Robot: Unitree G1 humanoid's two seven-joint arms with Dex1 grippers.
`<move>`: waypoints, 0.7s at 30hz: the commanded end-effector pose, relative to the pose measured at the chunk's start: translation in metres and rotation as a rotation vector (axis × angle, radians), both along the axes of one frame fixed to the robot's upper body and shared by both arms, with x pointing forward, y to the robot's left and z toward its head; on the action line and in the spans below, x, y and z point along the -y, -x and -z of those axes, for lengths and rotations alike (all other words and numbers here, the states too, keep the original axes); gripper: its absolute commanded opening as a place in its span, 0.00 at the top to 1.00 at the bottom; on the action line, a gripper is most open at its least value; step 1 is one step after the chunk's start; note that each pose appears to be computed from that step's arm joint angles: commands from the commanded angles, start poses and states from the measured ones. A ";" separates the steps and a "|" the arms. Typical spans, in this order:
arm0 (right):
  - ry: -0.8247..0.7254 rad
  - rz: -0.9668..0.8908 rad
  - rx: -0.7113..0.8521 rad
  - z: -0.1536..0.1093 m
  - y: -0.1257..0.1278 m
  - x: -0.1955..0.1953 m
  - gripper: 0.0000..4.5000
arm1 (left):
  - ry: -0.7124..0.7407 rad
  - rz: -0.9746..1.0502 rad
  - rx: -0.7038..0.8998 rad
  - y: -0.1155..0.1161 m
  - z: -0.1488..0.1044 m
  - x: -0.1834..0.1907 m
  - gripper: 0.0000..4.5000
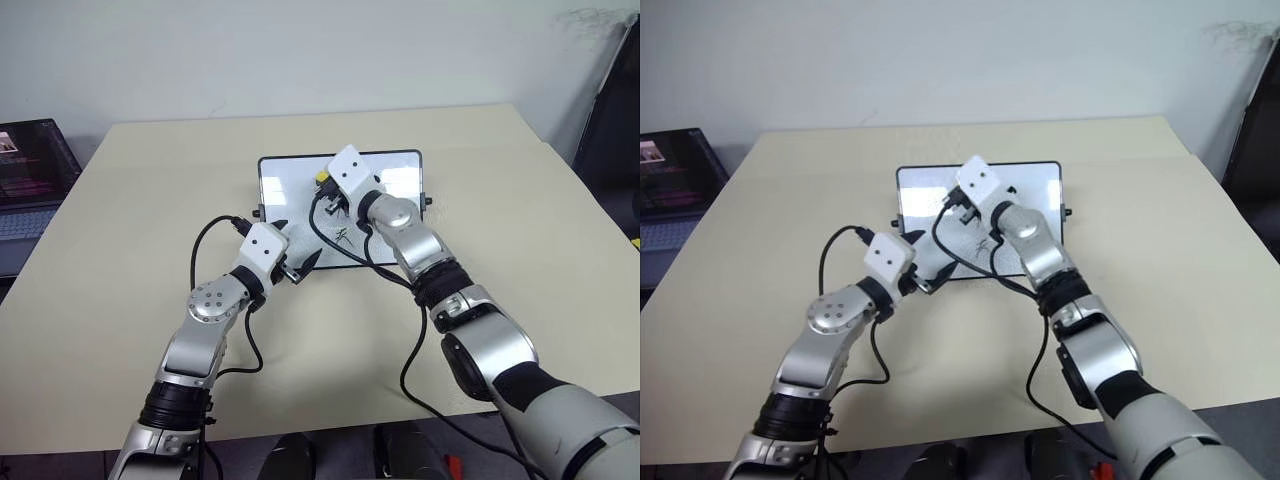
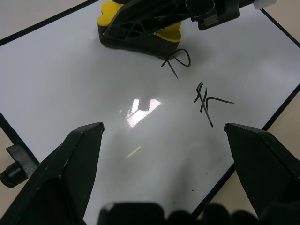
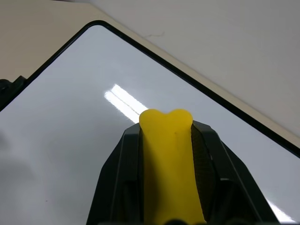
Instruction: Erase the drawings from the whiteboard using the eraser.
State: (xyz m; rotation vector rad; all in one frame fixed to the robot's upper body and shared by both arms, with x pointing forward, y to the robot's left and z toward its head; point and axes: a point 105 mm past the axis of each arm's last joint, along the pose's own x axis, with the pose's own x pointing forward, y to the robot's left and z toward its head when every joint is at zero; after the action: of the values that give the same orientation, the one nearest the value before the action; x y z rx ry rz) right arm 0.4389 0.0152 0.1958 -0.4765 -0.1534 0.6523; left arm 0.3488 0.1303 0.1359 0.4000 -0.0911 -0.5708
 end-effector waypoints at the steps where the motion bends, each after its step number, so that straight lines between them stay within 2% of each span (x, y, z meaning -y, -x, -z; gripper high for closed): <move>1: 0.001 -0.020 0.017 -0.005 0.005 -0.004 0.76 | 0.000 -0.007 0.075 0.001 -0.021 -0.001 0.00; 5: -0.009 -0.028 0.021 -0.007 0.008 -0.002 0.76 | -0.001 -0.006 0.072 0.002 -0.021 -0.001 0.00; 16: -0.132 0.022 0.180 -0.068 0.021 0.025 0.76 | 0.000 0.041 0.068 -0.001 -0.024 0.014 0.00; 21: -0.097 0.073 0.166 -0.060 0.014 0.035 0.76 | 0.001 0.056 0.070 -0.003 -0.027 0.018 0.00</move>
State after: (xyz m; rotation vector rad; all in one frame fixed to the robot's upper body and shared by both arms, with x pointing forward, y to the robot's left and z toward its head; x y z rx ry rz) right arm 0.4234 -0.0148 0.2512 -0.4440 -0.3092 0.5560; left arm 0.3522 0.1165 0.1519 0.4058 -0.1285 -0.6017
